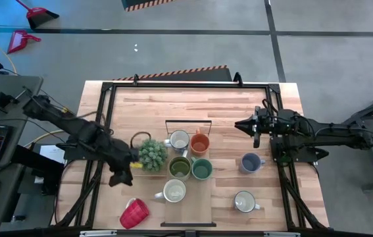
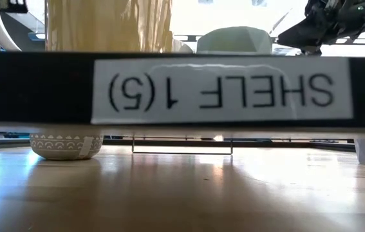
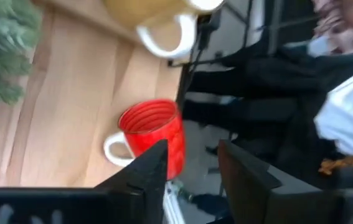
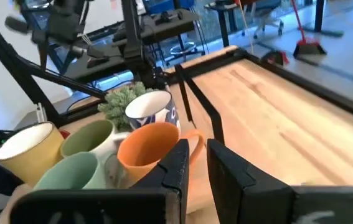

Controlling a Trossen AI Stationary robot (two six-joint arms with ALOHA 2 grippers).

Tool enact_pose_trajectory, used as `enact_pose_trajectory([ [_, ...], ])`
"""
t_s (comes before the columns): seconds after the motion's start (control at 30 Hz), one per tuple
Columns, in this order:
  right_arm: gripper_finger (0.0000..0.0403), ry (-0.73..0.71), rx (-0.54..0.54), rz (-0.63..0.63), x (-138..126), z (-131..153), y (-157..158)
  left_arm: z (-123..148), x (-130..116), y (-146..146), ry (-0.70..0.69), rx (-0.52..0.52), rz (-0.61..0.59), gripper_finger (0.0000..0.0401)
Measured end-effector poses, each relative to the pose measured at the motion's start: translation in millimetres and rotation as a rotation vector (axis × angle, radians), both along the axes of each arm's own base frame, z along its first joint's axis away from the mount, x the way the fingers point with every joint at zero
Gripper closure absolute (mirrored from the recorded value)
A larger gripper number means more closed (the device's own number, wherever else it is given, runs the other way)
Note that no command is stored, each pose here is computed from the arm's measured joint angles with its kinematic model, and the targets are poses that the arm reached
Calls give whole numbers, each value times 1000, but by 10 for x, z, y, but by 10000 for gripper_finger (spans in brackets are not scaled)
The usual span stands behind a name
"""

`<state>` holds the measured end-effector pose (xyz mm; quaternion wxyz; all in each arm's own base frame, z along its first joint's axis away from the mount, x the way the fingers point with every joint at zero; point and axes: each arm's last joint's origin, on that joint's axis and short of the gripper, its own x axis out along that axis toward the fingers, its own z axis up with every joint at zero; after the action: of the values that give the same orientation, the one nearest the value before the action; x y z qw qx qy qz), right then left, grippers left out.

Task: Place coffee mugs
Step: Adjust the red mug on the table

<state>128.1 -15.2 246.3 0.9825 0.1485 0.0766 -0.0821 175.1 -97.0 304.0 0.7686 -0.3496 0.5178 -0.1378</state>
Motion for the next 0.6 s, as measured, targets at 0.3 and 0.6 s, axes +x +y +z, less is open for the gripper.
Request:
enact_pose_trajectory([
  [0.3, 360, 45, 32, 21, -9, -46, 8, -371, 289, -339, 140, 49, -44, 207],
  [0.6, 360, 139, 52, 50, -33, -134, 20, -616, 504, -778, 139, -42, -56, 213],
])
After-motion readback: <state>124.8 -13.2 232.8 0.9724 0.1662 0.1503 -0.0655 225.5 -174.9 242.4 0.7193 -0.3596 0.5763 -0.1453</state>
